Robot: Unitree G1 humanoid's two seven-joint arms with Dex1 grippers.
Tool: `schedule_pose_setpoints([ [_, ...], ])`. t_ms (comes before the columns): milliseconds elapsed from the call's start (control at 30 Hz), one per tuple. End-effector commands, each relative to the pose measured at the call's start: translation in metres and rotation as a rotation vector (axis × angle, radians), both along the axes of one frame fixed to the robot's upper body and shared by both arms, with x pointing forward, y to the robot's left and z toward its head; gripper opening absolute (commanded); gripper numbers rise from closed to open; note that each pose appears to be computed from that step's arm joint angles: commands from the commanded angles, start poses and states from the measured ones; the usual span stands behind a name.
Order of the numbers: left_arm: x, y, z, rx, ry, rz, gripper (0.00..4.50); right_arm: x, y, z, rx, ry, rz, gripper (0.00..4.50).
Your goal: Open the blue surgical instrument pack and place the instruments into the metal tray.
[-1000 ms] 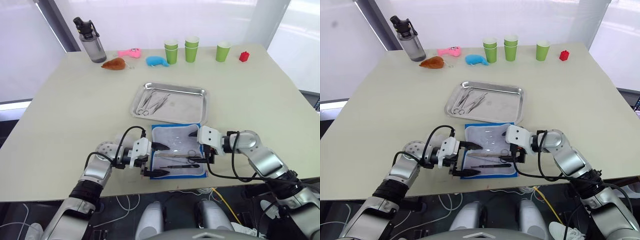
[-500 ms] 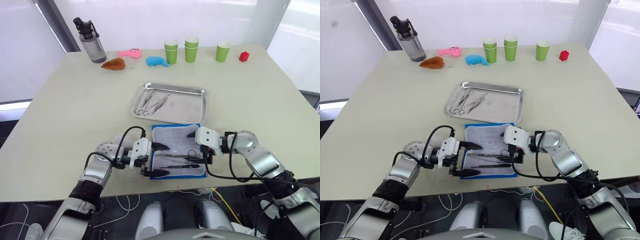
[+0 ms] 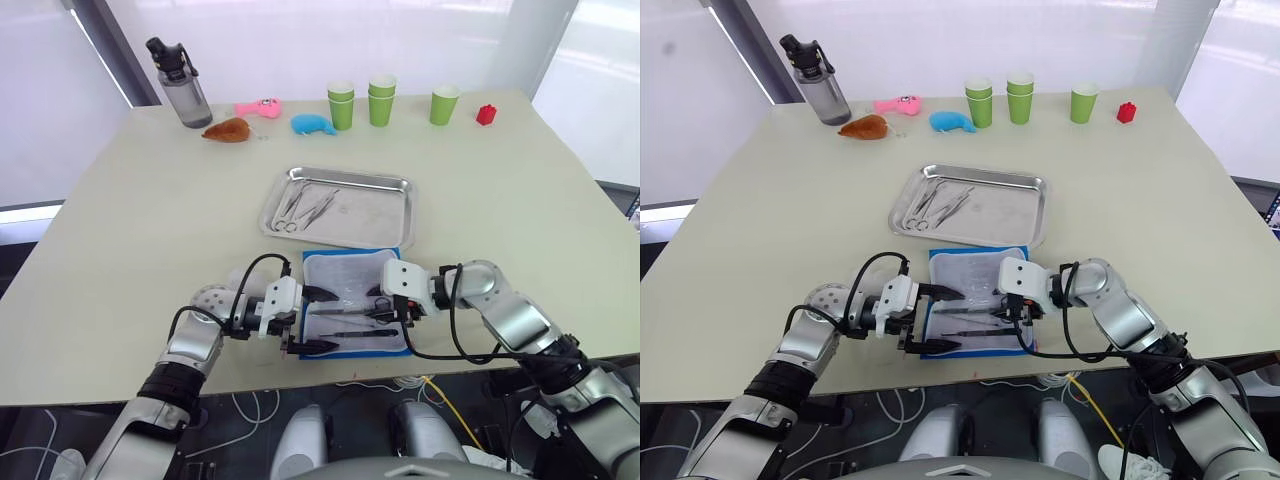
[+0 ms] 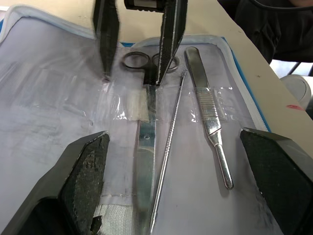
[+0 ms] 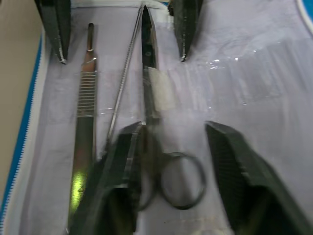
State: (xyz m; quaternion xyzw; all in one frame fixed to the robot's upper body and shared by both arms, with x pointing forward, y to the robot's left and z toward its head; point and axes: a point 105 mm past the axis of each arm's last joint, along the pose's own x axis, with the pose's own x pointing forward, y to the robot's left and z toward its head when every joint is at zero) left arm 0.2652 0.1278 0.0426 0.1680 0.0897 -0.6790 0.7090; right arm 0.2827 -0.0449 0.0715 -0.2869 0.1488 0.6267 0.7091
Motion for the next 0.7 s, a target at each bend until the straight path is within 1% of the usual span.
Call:
schedule_pose_setpoints([
  [33,-0.024,0.016,-0.053,0.160,0.193,0.036,4.50,0.002,-0.007,-0.005,-0.030,0.005,-0.032,0.57],
  [67,-0.024,0.016,-0.053,0.159,0.193,0.035,4.50,0.002,-0.007,-0.004,-0.028,0.005,-0.031,0.12],
  [100,-0.024,0.016,-0.053,0.159,0.193,0.035,4.50,0.002,-0.007,-0.004,-0.027,0.003,-0.028,0.06],
  [700,-0.024,0.016,-0.054,0.163,0.195,0.032,4.50,0.003,0.003,0.015,0.007,-0.048,0.004,0.06],
])
